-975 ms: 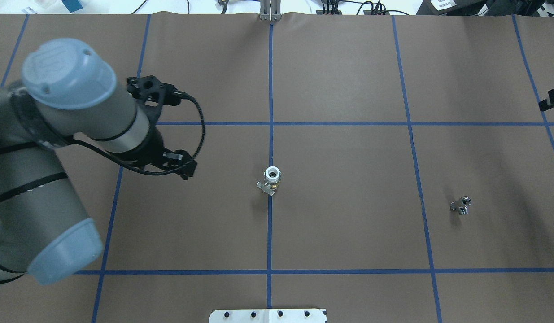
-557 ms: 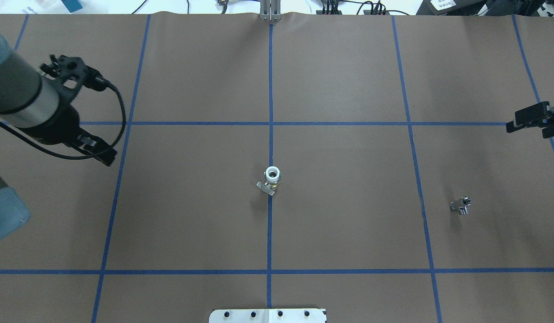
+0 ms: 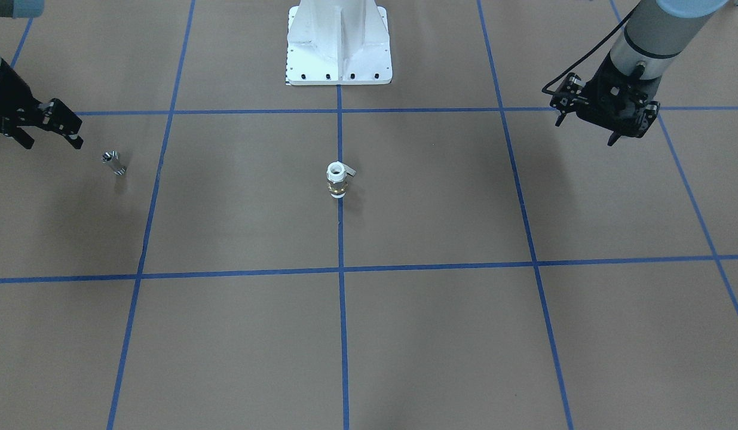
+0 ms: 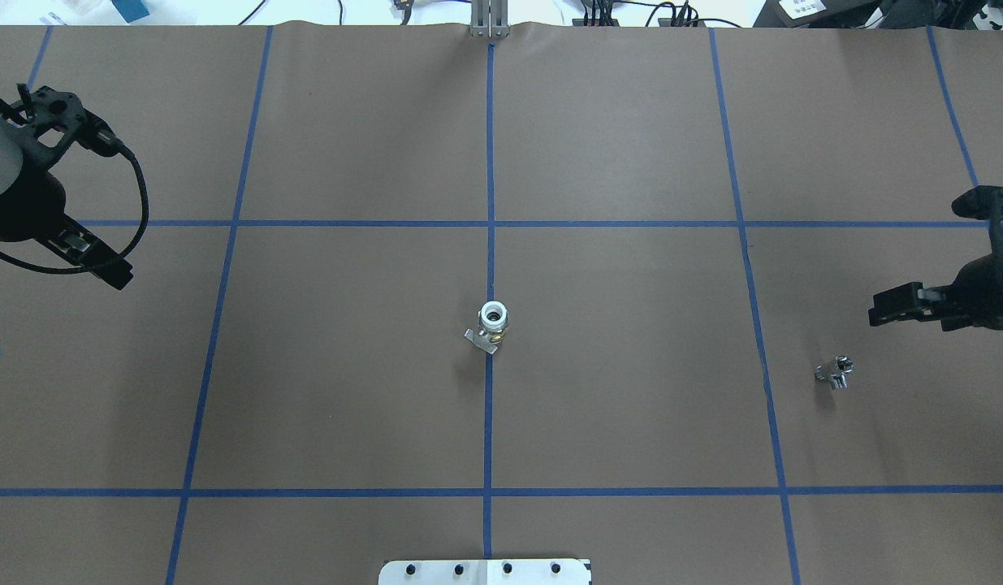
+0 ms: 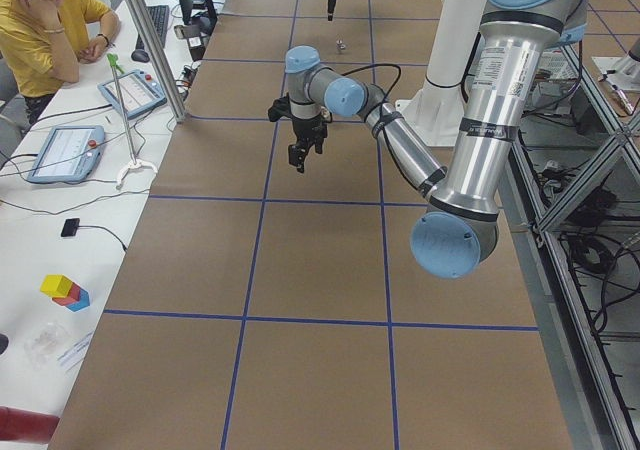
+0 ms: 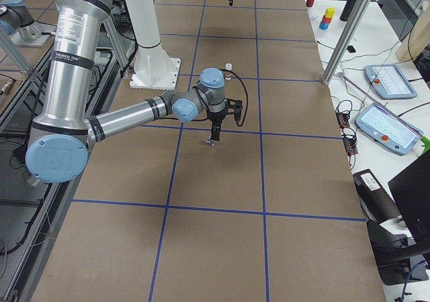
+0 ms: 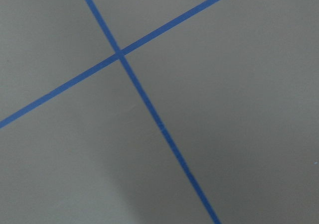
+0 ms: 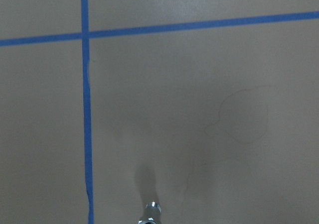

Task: Assemble PPR valve and pipe with both arms
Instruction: 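Lower the right gripper and grasp the small silver pipe fitting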

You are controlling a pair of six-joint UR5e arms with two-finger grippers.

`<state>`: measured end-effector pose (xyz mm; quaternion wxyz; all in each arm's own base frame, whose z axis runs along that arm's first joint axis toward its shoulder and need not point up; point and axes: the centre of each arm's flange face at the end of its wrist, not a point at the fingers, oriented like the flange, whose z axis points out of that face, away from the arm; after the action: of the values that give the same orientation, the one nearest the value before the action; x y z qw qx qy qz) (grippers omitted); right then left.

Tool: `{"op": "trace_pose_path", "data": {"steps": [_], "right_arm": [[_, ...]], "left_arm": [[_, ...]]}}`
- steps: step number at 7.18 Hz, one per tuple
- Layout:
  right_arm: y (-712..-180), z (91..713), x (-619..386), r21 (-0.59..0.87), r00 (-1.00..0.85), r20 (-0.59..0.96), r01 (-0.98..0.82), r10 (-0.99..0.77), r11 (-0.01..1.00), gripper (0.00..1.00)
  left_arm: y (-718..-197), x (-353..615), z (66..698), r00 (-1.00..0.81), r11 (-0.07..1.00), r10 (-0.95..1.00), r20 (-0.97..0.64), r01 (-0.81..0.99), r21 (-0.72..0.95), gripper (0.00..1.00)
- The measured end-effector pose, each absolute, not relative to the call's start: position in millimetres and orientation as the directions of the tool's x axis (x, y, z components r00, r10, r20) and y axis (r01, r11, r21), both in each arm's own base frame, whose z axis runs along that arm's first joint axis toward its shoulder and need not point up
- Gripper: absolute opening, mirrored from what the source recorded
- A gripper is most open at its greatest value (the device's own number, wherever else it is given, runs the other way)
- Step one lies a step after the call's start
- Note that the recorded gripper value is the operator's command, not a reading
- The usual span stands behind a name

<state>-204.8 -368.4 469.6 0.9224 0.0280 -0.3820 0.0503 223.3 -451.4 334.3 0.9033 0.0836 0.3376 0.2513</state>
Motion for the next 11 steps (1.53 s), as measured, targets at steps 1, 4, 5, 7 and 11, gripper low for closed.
{"op": "trace_pose_path", "data": {"steps": [1, 4, 5, 7, 11], "right_arm": [[-353, 471, -230, 0.018, 0.728, 0.682, -0.116, 0.073, 0.993, 1.00], [-336, 486, -264, 0.055, 0.729, 0.684, -0.102, 0.037, 0.993, 0.98], [-338, 492, -271, 0.061, 0.723, 0.690, -0.098, 0.029, 0.993, 0.92], [-345, 496, -282, 0.069, 0.715, 0.699, -0.094, 0.019, 0.993, 0.84], [-356, 503, -295, 0.078, 0.720, 0.694, -0.088, 0.010, 0.993, 0.77]], "left_arm": [[-452, 224, 336, 0.647, 0.860, 0.509, -0.568, -0.399, 0.317, 1.00], [-453, 224, 338, 0.648, 0.861, 0.507, -0.568, -0.400, 0.314, 1.00], [-453, 224, 338, 0.648, 0.862, 0.507, -0.568, -0.399, 0.313, 1.00], [-453, 224, 338, 0.649, 0.863, 0.505, -0.569, -0.398, 0.313, 1.00], [-453, 224, 337, 0.648, 0.863, 0.505, -0.570, -0.396, 0.313, 1.00]]}}
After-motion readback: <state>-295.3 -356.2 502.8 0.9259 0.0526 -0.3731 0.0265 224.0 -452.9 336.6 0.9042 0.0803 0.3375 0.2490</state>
